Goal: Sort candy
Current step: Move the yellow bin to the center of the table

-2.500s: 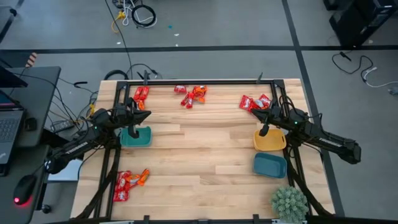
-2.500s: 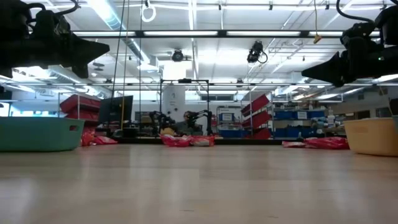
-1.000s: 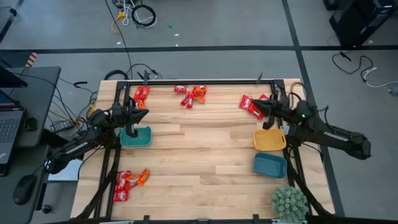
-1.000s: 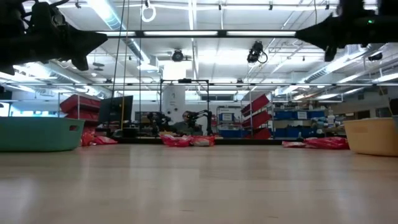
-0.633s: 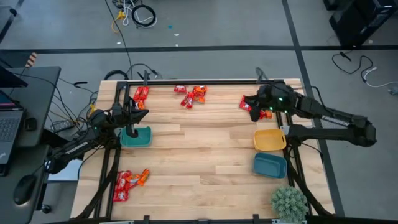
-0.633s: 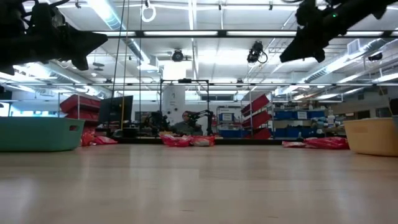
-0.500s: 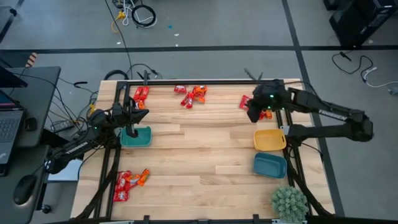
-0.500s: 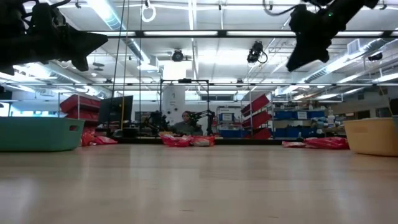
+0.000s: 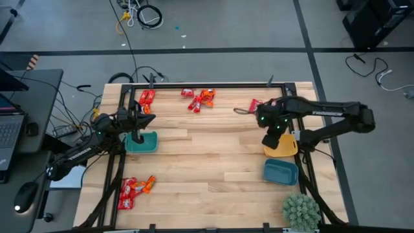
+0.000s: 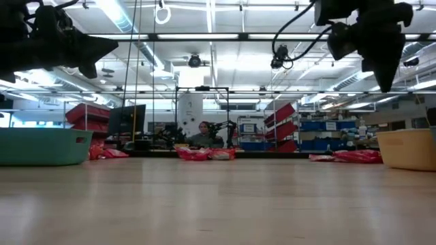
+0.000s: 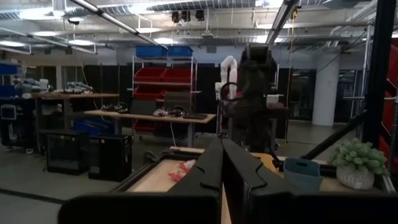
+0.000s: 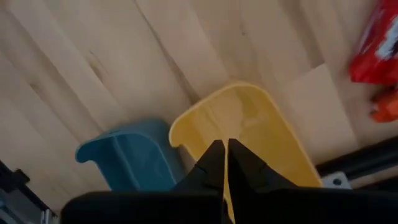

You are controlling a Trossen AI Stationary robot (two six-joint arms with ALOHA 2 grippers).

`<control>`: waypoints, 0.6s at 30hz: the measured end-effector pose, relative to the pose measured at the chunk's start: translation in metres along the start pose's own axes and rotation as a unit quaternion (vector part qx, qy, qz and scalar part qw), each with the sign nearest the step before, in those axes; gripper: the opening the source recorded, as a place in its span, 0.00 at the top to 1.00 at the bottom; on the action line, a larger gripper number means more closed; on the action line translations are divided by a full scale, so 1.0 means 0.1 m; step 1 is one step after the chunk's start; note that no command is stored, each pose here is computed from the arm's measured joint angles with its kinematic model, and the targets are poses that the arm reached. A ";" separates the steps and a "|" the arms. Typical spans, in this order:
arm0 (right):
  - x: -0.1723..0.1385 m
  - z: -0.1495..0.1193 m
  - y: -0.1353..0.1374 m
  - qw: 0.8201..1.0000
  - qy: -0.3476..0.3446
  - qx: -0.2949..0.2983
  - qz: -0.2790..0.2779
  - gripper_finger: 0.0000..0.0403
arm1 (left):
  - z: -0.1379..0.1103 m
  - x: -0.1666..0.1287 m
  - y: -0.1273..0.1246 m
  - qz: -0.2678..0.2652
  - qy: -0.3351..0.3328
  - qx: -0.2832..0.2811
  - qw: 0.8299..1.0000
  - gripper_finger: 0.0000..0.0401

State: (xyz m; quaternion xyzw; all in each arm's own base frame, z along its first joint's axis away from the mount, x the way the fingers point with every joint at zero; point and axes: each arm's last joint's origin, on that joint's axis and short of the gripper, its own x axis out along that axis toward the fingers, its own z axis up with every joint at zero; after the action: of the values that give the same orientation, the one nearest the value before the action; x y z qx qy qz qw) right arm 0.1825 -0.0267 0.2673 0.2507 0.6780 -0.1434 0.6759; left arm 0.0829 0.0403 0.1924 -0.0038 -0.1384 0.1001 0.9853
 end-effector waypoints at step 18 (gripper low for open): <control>0.69 0.18 0.20 0.992 0.062 0.059 -0.097 1.00 | 0.02 0.00 0.00 -0.001 0.000 0.011 1.000 0.98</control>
State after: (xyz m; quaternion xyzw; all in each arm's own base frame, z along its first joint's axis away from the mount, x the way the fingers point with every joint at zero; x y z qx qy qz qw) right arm 0.2109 -0.0098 0.2015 0.2321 0.7301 -0.2323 0.5993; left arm 0.0825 0.0400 0.1942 0.0072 -0.1371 0.1005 0.9854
